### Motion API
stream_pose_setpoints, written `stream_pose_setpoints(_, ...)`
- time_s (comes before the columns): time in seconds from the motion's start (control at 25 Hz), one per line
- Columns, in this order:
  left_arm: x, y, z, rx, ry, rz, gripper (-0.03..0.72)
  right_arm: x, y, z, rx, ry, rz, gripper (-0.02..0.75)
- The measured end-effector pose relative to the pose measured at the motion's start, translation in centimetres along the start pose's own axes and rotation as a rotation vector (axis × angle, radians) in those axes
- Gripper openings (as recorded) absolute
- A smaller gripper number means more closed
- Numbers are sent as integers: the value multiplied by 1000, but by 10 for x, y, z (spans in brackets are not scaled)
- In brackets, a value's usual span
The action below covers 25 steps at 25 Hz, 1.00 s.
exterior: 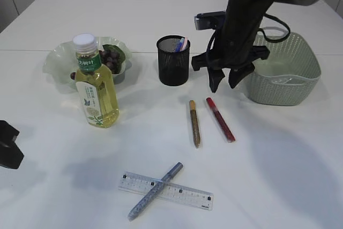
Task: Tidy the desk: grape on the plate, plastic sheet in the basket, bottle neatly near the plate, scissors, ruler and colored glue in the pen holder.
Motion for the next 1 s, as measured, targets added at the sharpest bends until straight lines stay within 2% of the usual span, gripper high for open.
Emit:
stream_pose_setpoints(0.2, 0, 0, 0, 0, 0, 0, 343, 0, -3, 24, 47, -7, 1, 384)
stream_pose_setpoints(0.48, 0, 0, 0, -3, 0, 0, 343, -1, -6, 24, 77, -12, -10, 382)
stream_pose_setpoints(0.6, 0, 1, 0, -4, 0, 0, 343, 7, -12, 23, 112, 21, -62, 382)
stream_pose_setpoints(0.72, 0, 1, 0, -6, 0, 0, 343, 23, -15, 23, 118, 32, -110, 382)
stream_pose_setpoints(1.0, 0, 1, 0, -6, 0, 0, 343, 77, -28, 6, 91, 64, -270, 382)
Point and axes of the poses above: a point on each arm's last joint axis where the gripper is mounted, z pointing out along that axis toward the gripper, x along the wrist's bending axis when the last joint is at zero, y = z × x, the point moved 5 cm from there along z, pointing out along that axis toward the gripper, and after that the axes turned 3 degrees about z, right-handed, at the moved point
